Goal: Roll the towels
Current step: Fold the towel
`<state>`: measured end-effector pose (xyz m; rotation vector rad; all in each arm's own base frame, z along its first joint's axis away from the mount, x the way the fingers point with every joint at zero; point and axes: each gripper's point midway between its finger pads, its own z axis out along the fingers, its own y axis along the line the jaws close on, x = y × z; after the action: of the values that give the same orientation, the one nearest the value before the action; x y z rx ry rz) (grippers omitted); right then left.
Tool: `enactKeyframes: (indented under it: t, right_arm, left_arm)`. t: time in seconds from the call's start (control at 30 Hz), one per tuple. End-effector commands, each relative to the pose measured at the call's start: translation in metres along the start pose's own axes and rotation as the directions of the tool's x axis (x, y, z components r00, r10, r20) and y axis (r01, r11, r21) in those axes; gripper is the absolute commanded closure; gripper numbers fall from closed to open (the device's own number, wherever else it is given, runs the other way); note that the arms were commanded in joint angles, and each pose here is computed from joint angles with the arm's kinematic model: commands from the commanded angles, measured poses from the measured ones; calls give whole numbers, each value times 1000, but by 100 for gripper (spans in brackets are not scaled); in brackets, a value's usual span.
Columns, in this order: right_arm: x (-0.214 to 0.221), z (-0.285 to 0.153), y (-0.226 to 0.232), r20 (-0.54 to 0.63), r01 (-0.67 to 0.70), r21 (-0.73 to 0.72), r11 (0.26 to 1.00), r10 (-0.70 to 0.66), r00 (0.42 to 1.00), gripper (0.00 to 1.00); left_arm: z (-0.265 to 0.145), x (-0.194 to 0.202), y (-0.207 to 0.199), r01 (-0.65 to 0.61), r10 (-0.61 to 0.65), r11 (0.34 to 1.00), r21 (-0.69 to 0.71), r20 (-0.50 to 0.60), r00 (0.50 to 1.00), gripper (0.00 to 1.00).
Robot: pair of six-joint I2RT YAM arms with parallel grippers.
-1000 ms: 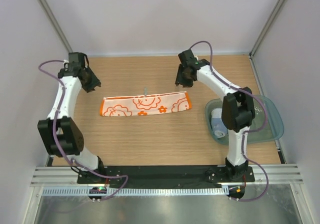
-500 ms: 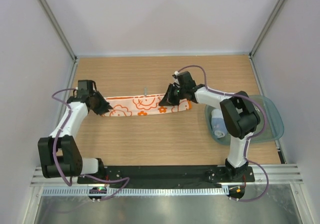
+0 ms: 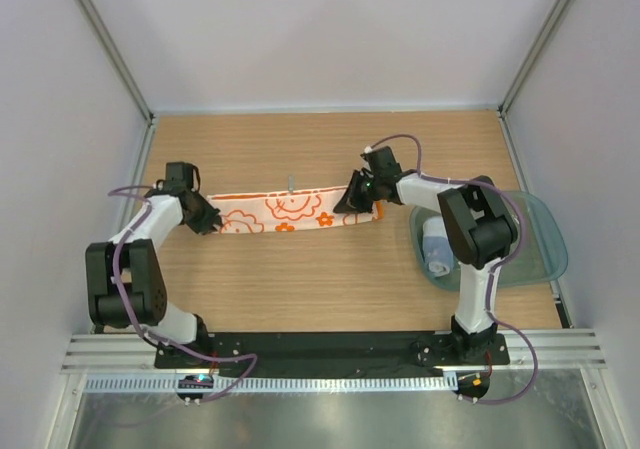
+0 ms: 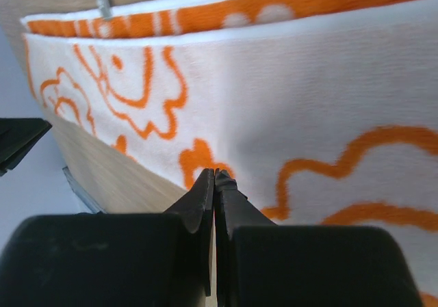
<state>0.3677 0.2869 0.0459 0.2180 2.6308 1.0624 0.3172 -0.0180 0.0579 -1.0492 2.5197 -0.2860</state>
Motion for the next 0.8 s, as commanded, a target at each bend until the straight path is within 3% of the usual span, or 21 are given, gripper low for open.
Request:
enactKeyframes:
  t: [0.0, 0.2, 0.5, 0.77]
  right_arm:
    - [-9, 1, -30, 23, 3, 79, 997, -5, 1000, 99]
    - [-8, -5, -68, 31, 4, 226, 974, -12, 999, 99]
    - [7, -10, -89, 16, -4, 296, 955, -1, 1000, 99]
    - [18, 4, -68, -7, 54, 298, 953, -54, 999, 99]
  left_arm:
    - [7, -13, 2, 12, -10, 999, -32, 52, 999, 80]
    - [20, -19, 20, 20, -11, 989, -145, 64, 998, 80]
    - [36, -28, 47, 92, -87, 962, -258, 30, 996, 81]
    - [28, -44, 69, 175, -162, 941, -289, 68, 984, 82]
